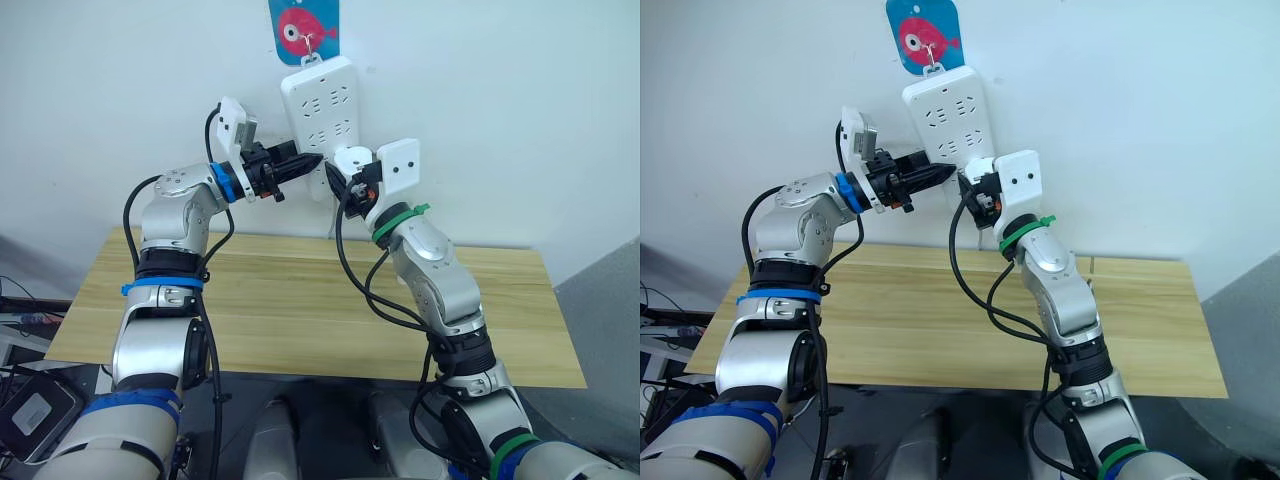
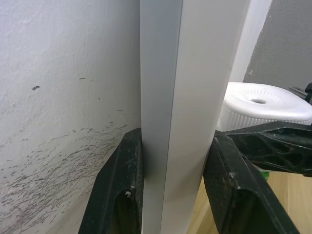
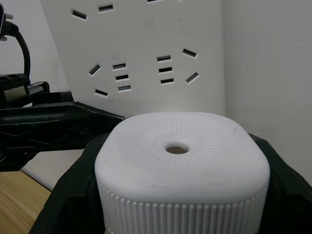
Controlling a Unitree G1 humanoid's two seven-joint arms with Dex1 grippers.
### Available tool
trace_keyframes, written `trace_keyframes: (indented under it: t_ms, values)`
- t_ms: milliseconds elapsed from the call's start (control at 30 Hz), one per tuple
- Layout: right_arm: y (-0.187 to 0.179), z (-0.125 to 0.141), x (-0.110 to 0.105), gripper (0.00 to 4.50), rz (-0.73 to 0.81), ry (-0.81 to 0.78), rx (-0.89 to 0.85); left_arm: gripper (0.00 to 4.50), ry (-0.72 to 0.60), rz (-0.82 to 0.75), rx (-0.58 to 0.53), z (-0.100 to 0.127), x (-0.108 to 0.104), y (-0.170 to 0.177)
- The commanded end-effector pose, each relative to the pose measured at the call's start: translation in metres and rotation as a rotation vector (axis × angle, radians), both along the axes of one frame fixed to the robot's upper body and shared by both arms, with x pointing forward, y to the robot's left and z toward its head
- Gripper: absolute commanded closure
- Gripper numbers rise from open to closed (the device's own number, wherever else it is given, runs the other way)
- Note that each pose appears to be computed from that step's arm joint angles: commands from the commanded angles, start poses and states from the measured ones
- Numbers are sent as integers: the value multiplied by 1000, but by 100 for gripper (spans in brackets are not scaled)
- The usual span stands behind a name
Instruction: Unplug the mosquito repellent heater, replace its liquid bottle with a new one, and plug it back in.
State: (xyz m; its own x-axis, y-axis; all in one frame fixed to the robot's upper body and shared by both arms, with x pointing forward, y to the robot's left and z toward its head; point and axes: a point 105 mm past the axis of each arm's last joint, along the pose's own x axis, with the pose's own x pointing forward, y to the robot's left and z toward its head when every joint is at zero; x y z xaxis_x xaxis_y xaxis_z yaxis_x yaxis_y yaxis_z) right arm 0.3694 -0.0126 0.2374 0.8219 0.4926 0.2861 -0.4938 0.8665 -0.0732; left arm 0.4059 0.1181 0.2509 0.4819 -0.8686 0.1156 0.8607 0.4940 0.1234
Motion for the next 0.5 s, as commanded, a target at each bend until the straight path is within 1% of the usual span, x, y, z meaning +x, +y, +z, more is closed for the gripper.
trace_keyframes:
  t_ms: [33, 100, 300, 400, 500]
  values:
    - [0, 10, -9, 57, 35, -37, 5, 319, -46, -69, -20, 13, -7, -15]
    - [-8, 12, -18, 4, 53, -41, 15, 319, -46, -63, -19, 12, -6, -13]
    - [-28, 10, -53, 4, 129, -26, -36, 319, -45, -52, -13, 10, -5, -11]
    - [-34, -1, -75, 4, 224, 23, -108, 319, -45, -47, -9, 10, -5, -9]
    - [-42, -4, -87, 4, 267, 41, -146, 319, -43, -32, -13, 11, -5, -2]
